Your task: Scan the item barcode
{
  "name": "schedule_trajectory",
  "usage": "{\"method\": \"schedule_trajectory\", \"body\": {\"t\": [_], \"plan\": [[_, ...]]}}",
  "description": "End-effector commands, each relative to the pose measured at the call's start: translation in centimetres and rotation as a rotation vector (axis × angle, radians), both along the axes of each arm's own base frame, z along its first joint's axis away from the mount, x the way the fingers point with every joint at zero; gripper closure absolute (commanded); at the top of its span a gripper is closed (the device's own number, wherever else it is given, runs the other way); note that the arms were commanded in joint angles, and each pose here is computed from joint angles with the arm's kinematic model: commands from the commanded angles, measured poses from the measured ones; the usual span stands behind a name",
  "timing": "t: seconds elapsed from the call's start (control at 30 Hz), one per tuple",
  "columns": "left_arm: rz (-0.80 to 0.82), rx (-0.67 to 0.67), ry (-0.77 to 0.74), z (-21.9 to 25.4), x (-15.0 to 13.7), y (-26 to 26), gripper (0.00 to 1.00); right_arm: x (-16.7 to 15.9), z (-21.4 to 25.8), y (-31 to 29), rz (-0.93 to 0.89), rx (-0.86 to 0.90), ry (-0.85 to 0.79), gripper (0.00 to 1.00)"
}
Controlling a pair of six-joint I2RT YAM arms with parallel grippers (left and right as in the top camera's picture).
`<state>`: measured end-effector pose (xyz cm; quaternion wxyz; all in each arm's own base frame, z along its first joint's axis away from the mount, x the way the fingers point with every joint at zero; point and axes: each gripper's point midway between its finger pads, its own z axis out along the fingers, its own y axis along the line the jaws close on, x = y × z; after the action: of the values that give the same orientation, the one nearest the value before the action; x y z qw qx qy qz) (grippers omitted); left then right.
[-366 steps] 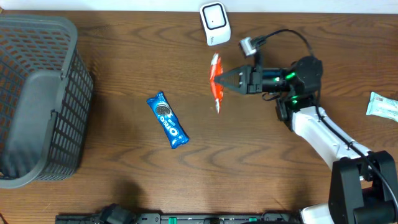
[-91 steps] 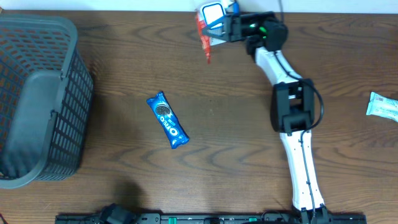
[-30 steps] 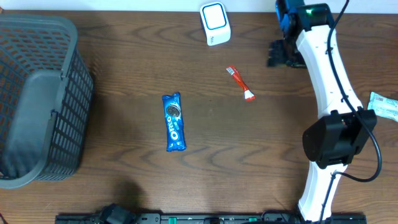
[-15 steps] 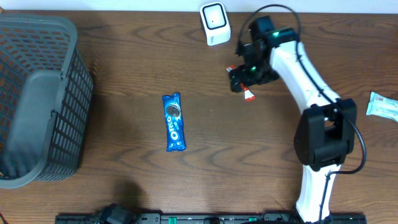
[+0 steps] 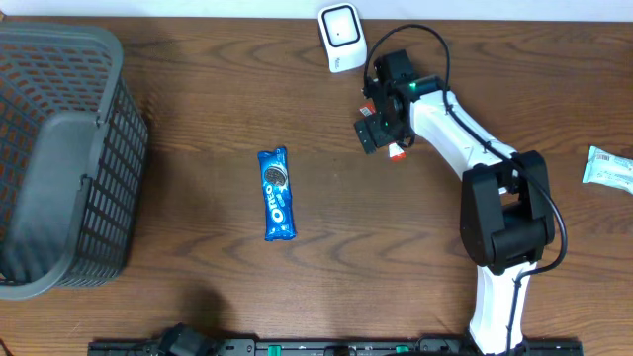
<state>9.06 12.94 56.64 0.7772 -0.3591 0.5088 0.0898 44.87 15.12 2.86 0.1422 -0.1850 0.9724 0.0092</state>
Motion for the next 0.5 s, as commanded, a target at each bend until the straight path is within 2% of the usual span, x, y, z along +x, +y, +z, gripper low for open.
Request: {"method": "schedule_trajectory", "body": {"t": [0.0,0.03,0.2,0.23,0.27,0.3,0.33,0.37,0.47], "plan": [[0.003,-0.014,-0.017,0.0,-0.5,0.3,0.02,0.0,-0.9,0.0,-0.007,-0.009,-0.007,0.17],[0.003,-0.014,-0.017,0.0,-0.5,0.3,0.02,-0.3,-1.6,0.4,0.001,0.02,0.003,0.18],[0.003,-0.014,-0.017,0.0,-0.5,0.3,0.02,-1.5,-4.1,0.0,-0.018,0.01,0.046,0.36],[0.003,-0.013,-0.017,0.0,-0.5,0.3,0.02,-1.6,-4.5,-0.5,-0.032,-0.008,0.053,0.42],[0.003,-0.014,-0.017,0.0,-0.5,0.3,0.02,-1.7,-4.8,-0.9,-0.053,-0.024,0.06,0.52],[0.003,-0.014,-0.017,0.0,-0.5,0.3,0.02,-1.8,-4.9,-1.5,-0.079,-0.041,0.064,0.69],[0.003,-0.014,-0.017,0.0,-0.5,0.3,0.02,-1.9,-4.9,-2.3,-0.126,-0.058,0.069,0.91],[0.003,-0.014,-0.017,0.0,-0.5,0.3,0.02,-1.9,-4.8,-3.1,-0.179,-0.065,0.073,0.99],[0.003,-0.014,-0.017,0.0,-0.5,0.3,0.02,-1.8,-3.5,-5.3,-0.31,-0.051,0.078,0.99]]}}
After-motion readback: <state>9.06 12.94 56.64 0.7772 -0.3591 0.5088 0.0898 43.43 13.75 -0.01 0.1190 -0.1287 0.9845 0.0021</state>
